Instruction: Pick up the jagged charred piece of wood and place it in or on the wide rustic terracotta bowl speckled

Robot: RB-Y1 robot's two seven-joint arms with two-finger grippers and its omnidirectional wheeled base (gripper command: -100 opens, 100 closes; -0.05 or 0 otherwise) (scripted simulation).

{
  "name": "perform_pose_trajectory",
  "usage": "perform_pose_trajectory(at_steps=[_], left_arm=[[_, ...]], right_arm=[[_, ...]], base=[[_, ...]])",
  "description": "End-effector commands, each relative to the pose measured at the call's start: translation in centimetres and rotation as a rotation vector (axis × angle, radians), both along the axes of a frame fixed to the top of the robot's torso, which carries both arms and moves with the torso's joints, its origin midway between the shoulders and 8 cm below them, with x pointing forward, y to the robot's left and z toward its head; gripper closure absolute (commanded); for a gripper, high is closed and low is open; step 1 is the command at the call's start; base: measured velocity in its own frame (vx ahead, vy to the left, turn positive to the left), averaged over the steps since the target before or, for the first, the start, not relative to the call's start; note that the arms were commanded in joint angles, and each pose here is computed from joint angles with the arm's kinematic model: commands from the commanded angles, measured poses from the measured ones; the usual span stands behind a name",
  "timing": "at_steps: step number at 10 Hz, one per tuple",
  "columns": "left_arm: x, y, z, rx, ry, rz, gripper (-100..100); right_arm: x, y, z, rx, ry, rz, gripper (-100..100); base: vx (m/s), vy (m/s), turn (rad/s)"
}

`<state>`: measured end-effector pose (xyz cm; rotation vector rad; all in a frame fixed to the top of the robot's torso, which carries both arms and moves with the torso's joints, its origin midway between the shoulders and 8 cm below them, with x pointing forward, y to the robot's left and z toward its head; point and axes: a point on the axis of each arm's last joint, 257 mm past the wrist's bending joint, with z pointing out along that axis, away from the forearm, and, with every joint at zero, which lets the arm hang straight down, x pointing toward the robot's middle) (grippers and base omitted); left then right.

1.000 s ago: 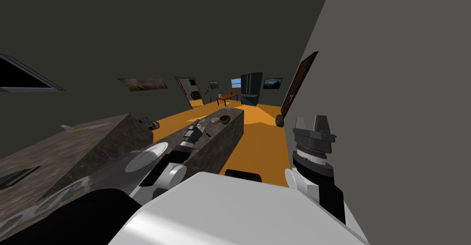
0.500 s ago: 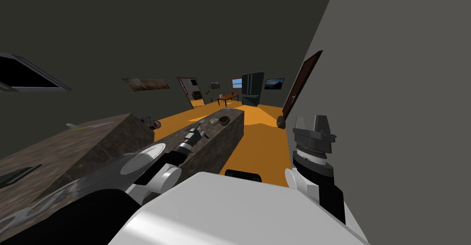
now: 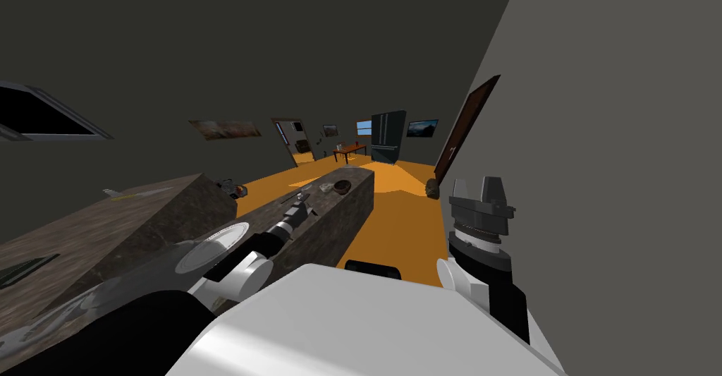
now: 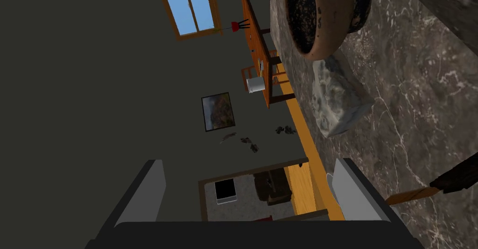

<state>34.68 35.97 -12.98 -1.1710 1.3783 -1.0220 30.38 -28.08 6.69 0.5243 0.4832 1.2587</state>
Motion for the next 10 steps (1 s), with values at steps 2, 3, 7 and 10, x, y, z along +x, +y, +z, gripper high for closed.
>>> perform_pose_trajectory(at_steps=[2, 3, 7, 10], left_arm=[[-1.3, 0.9, -2.7, 0.034, 0.118, -0.003, -100], [-1.5, 1.0, -3.4, 0.034, 0.147, 0.0, -100], [-3.8, 2.1, -7.1, 0.08, 0.316, -0.003, -100], [-6.2, 3.2, -9.8, 0.126, 0.457, -0.007, -100]], right_arm=[[0.0, 0.0, 0.0, 0.0, 0.0, 0.0, 0], [0.0, 0.0, 0.0, 0.0, 0.0, 0.0, 0], [0.0, 0.0, 0.0, 0.0, 0.0, 0.0, 0], [0.0, 0.0, 0.0, 0.0, 0.0, 0.0, 0]], base=[[0.088, -0.033, 0.015], [0.08, -0.021, 0.012], [0.093, -0.02, 0.003], [0.093, -0.017, -0.01]])
